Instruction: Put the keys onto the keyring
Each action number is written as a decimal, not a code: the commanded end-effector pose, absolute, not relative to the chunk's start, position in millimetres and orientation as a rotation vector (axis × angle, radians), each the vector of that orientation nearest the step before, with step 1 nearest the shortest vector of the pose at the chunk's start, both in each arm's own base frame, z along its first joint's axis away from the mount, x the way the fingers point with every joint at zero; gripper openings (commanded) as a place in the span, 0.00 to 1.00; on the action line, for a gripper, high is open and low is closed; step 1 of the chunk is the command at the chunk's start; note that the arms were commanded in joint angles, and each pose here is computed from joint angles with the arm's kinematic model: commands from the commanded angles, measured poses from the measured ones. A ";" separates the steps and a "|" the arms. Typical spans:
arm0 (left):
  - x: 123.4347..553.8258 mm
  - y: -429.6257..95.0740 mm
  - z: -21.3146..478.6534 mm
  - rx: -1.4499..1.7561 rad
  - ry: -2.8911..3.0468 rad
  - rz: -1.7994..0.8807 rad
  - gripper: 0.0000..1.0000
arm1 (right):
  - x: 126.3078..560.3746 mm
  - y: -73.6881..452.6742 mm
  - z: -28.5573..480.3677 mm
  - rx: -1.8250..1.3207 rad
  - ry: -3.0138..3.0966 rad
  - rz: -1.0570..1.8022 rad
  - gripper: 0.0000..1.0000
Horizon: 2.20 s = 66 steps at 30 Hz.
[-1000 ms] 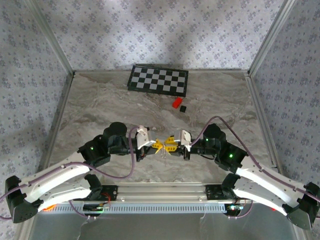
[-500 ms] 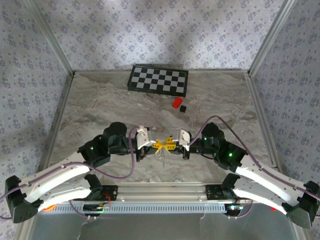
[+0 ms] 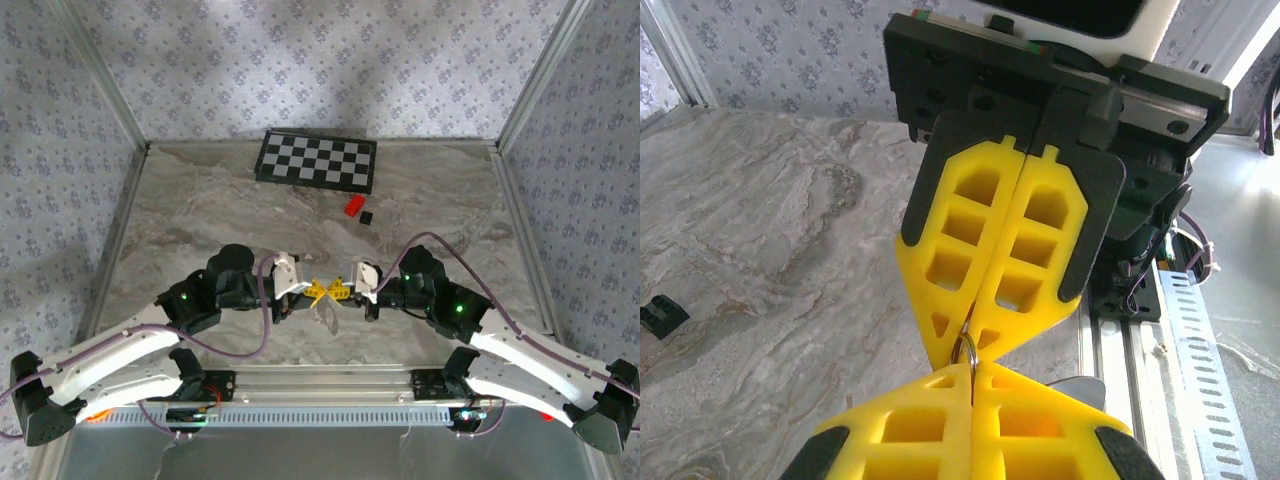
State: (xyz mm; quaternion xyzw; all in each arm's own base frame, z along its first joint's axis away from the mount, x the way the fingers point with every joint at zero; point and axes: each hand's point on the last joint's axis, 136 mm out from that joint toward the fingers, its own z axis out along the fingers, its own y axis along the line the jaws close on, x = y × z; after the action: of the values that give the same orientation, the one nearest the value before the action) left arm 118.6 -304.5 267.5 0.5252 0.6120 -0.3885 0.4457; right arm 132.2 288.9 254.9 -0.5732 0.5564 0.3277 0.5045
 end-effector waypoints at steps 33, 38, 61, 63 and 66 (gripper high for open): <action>98.6 -295.2 345.0 1.086 1.210 -1.170 0.48 | 101.6 280.6 336.1 -1.101 0.986 1.166 0.00; 98.9 -298.2 348.9 1.088 1.199 -1.181 0.42 | 100.0 281.0 334.1 -1.099 0.974 1.179 0.00; 96.3 -302.6 349.8 1.098 1.184 -1.215 0.14 | 102.7 285.0 328.7 -1.091 0.985 1.181 0.00; 96.2 -303.0 349.2 1.099 1.185 -1.216 0.13 | 102.4 285.7 328.9 -1.092 0.983 1.182 0.00; 95.7 -304.0 349.2 1.103 1.183 -1.221 0.12 | 103.0 286.4 328.3 -1.093 0.985 1.182 0.00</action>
State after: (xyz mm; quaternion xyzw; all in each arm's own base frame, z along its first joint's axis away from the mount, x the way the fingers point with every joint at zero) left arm 102.2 -304.1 323.8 0.4626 0.5279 -0.4959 0.5113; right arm 107.4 286.8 320.2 -0.4706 0.4397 0.5014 0.5777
